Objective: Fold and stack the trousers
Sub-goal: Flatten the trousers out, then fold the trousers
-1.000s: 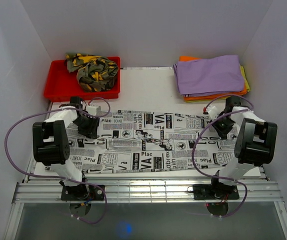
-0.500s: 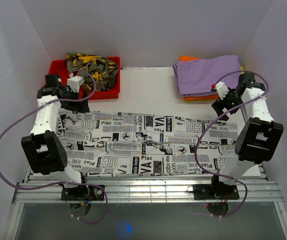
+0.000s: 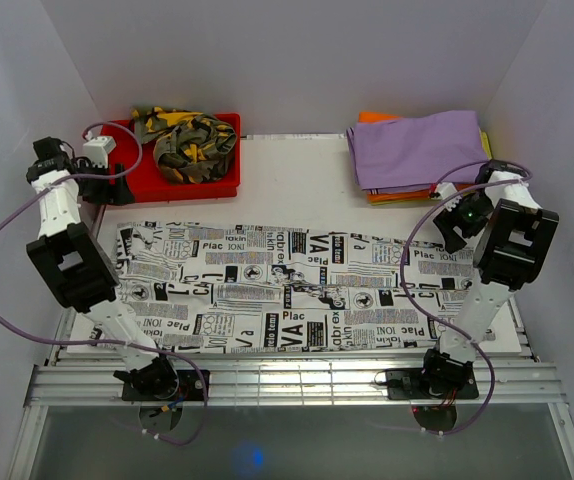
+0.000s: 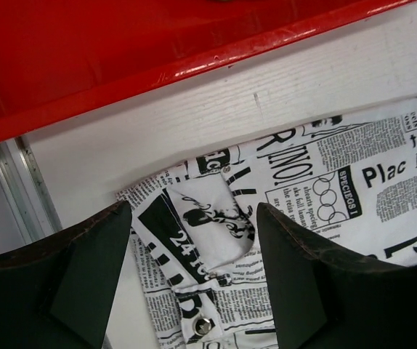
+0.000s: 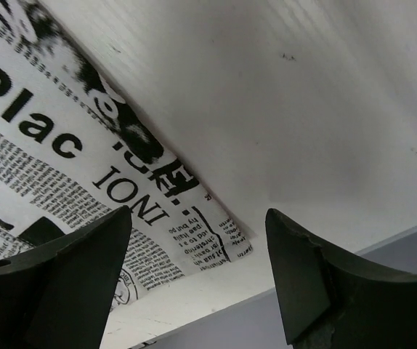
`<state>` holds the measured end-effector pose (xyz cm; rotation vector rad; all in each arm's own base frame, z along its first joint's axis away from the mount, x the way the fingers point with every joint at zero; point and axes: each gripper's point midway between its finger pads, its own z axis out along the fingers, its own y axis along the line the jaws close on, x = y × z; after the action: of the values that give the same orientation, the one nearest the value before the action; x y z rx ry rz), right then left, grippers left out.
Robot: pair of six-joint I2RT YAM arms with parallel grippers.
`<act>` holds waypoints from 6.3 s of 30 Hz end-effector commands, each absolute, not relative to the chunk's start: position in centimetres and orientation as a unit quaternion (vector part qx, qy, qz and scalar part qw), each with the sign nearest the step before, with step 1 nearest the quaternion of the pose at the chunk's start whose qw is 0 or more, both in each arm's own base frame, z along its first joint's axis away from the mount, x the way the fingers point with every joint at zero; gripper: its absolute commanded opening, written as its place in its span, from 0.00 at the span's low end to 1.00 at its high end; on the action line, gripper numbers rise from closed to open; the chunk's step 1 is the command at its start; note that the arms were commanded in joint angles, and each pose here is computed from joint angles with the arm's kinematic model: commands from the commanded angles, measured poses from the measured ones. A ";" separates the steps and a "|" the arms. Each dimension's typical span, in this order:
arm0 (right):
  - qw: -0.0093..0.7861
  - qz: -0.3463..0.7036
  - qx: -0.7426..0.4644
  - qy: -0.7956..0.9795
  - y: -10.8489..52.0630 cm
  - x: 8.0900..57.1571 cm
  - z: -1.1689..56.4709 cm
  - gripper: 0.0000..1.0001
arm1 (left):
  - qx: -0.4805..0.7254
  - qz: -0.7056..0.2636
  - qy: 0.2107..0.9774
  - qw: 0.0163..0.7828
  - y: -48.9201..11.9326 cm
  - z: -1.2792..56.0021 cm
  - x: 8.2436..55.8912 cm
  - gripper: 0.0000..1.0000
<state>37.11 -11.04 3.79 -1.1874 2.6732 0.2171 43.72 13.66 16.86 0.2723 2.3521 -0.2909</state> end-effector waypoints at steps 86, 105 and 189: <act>0.179 -0.060 -0.609 0.771 -11.4 19.8 7.5 0.08 | 0.177 -0.036 0.908 0.378 19.9 7.8 31.3 0.00; 0.120 -0.022 -0.672 0.730 -9.6 12.2 8.2 0.08 | 0.210 -0.040 0.899 0.381 24.7 13.2 28.7 0.00; 0.372 -0.081 -0.545 0.747 -12.6 34.5 30.3 0.08 | 0.058 -0.145 0.986 0.056 13.3 -3.2 23.3 0.20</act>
<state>35.30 -15.17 25.14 -1.4130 2.1001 -0.1494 28.67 11.48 1.77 0.2713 2.7413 -0.4653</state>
